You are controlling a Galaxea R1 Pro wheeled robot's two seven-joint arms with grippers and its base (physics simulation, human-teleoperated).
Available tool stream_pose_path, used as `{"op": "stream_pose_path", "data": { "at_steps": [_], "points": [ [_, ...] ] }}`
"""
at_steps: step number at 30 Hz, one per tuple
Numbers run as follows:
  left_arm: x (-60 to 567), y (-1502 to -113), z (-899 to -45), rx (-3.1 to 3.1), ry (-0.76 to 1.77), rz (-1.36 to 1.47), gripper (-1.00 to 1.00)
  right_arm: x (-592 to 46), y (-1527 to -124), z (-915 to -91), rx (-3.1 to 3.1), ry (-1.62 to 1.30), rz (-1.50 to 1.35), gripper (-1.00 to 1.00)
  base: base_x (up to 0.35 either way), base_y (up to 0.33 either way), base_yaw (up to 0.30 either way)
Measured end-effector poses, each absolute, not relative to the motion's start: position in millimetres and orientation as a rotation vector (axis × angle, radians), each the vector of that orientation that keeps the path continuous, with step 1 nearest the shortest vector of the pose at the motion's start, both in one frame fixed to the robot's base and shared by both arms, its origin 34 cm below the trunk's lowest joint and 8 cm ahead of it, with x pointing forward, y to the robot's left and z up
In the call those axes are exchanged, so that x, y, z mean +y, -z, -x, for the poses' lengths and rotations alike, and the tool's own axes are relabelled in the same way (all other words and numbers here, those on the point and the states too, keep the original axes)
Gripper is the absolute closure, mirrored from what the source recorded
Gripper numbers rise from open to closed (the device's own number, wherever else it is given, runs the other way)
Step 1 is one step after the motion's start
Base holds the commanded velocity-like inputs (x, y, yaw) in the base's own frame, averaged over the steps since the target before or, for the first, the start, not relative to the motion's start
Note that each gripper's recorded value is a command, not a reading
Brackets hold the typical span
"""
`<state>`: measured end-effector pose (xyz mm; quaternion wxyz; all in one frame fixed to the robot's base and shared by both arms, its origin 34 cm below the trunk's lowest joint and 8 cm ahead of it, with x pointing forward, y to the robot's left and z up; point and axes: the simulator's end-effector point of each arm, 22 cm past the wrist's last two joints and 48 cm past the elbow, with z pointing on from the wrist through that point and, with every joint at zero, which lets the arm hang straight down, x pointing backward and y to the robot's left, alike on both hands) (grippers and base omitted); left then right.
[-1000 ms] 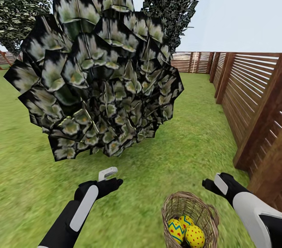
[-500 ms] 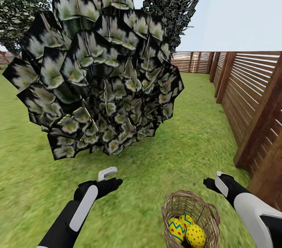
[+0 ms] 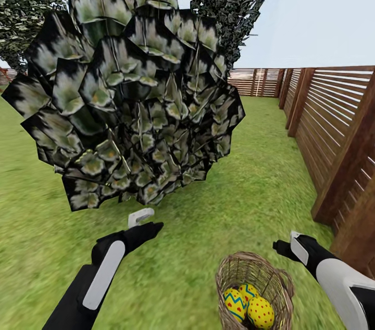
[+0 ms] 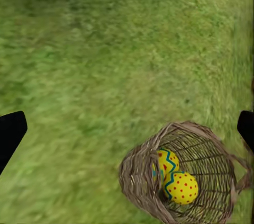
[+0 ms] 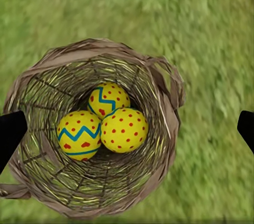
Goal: Take the three Easter eggs out of the wicker basket on the lawn in the garden, then place them on the lawn next to a single tree (choose any tree) so that all three eggs are next to the same tree and none are left in the basket.
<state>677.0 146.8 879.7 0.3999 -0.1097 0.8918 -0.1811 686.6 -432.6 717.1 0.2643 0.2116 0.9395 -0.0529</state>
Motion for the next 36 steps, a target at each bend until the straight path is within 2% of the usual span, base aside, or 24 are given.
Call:
{"op": "stream_pose_path", "data": {
  "at_steps": [6,36],
  "points": [
    [150,-899,-651,2.190,0.492,0.295,-1.00,-432,-717,-687,2.540,0.142,-0.571,-1.00,0.000,0.000,0.000],
    [165,-849,-649,2.194,0.469,0.336,-1.00,-430,-675,-690,2.529,0.139,-0.571,-1.00,0.000,0.000,0.000]
  ]
}}
